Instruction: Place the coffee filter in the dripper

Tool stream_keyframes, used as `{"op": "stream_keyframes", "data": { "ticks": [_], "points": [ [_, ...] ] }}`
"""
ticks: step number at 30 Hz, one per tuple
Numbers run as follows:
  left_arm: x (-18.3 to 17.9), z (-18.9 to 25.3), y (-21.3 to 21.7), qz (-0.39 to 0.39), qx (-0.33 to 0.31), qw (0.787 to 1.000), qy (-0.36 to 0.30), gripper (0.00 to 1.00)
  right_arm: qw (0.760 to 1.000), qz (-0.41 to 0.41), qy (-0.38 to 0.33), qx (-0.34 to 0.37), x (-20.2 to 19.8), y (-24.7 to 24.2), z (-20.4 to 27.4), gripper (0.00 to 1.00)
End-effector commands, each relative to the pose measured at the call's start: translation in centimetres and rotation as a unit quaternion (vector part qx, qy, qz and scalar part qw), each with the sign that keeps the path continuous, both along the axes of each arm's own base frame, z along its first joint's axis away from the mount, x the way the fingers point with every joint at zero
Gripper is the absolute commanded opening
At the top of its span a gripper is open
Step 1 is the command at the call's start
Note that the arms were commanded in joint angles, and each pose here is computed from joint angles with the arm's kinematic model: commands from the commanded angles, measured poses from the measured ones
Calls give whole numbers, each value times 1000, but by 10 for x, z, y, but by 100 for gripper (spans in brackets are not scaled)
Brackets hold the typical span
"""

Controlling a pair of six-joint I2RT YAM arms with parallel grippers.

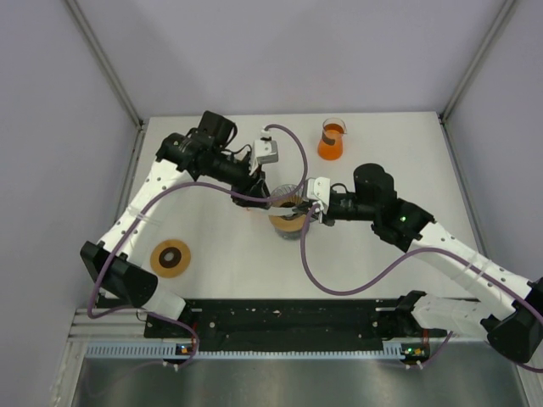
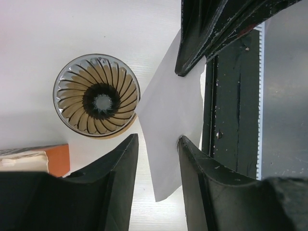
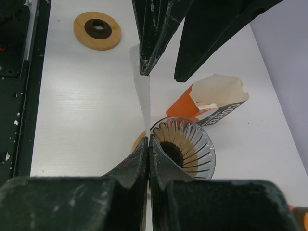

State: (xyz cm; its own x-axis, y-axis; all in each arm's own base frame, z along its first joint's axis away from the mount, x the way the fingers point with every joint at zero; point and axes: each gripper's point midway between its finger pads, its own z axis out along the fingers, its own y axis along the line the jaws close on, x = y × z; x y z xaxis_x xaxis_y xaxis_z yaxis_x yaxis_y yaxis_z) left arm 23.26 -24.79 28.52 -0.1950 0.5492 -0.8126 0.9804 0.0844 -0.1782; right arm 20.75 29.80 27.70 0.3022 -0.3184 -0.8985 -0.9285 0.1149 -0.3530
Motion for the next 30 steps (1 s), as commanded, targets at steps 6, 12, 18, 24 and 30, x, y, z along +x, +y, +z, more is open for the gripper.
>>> {"op": "stream_keyframes", "data": {
  "ticks": [6, 12, 18, 24, 30],
  "points": [
    [-16, -8, -4, -42, 4, 999, 4, 51, 999, -7, -32, 27, 8, 2, 28, 0],
    [-15, -15, -6, -40, 20, 999, -1, 53, 999, -3, -36, 32, 7, 4, 31, 0],
    [-22, -10, -3, -58, 24, 998, -12, 62, 999, -14, -33, 27, 10, 2, 28, 0],
    [-20, -10, 3, -57, 39, 997, -26, 54, 999, -10, -33, 26, 8, 2, 28, 0],
    [-4, -13, -3, -24, 35, 999, -30, 38, 999, 1, -31, 29, 6, 4, 29, 0]
  ]
}}
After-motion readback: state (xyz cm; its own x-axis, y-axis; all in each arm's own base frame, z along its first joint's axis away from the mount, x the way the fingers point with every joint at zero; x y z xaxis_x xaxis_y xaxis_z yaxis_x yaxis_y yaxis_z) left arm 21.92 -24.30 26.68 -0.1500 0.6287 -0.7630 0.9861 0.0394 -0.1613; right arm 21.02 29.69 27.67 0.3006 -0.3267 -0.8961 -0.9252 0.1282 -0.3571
